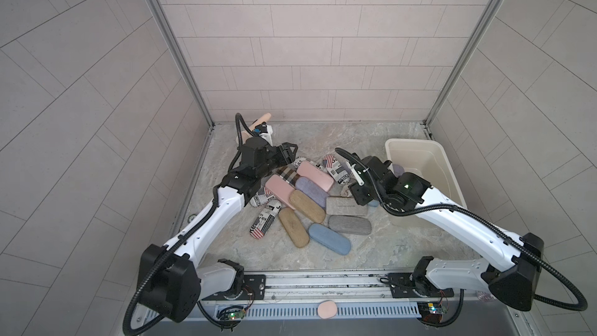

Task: Put the glasses cases into the storage boxes
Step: Pick up the glasses case at the center of the board.

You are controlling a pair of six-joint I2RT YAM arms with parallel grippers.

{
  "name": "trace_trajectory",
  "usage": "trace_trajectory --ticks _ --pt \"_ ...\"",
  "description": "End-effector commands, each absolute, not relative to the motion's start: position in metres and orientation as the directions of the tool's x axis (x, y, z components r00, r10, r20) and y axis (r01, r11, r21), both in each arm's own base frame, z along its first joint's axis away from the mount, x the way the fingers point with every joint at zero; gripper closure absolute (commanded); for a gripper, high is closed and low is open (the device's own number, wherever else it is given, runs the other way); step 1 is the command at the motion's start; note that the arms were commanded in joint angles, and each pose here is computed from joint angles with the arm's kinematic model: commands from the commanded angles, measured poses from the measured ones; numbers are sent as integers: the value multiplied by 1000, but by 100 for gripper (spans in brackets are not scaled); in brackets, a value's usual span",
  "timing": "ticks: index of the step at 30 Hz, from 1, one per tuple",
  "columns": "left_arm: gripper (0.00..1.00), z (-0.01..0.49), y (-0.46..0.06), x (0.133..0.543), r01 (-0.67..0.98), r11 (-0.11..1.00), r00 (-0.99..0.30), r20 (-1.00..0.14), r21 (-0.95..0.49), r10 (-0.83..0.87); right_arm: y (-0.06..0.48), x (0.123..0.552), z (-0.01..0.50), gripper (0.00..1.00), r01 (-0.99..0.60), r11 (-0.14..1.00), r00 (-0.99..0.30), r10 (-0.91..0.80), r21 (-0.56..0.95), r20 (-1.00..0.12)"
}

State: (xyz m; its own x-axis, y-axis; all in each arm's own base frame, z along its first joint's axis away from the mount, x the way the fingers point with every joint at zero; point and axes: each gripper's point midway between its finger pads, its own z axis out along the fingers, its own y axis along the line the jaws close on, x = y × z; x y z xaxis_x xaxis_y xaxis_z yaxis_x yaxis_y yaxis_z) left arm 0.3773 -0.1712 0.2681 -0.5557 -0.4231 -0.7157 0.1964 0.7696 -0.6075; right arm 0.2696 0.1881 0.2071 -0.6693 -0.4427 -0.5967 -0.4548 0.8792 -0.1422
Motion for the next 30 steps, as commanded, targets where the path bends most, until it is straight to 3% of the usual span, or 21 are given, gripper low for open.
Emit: trace_trajectory --ticks 1,12,17,30 --pt "31 271 -175 379 199 770 -558 -716 -606 -420 200 266 205 37 -497 856 -660 -479 -142 -578" --pt "31 264 -168 381 140 791 -570 -701 -596 -427 217 248 192 42 -565 810 -680 -566 -159 -465" --pt "31 266 -160 380 127 820 -551 -727 -559 -410 228 247 186 46 -552 824 -687 -538 -131 -488" --pt "31 268 -170 381 164 781 -561 -708 -602 -428 239 214 153 43 -638 759 -650 -622 -131 -437"
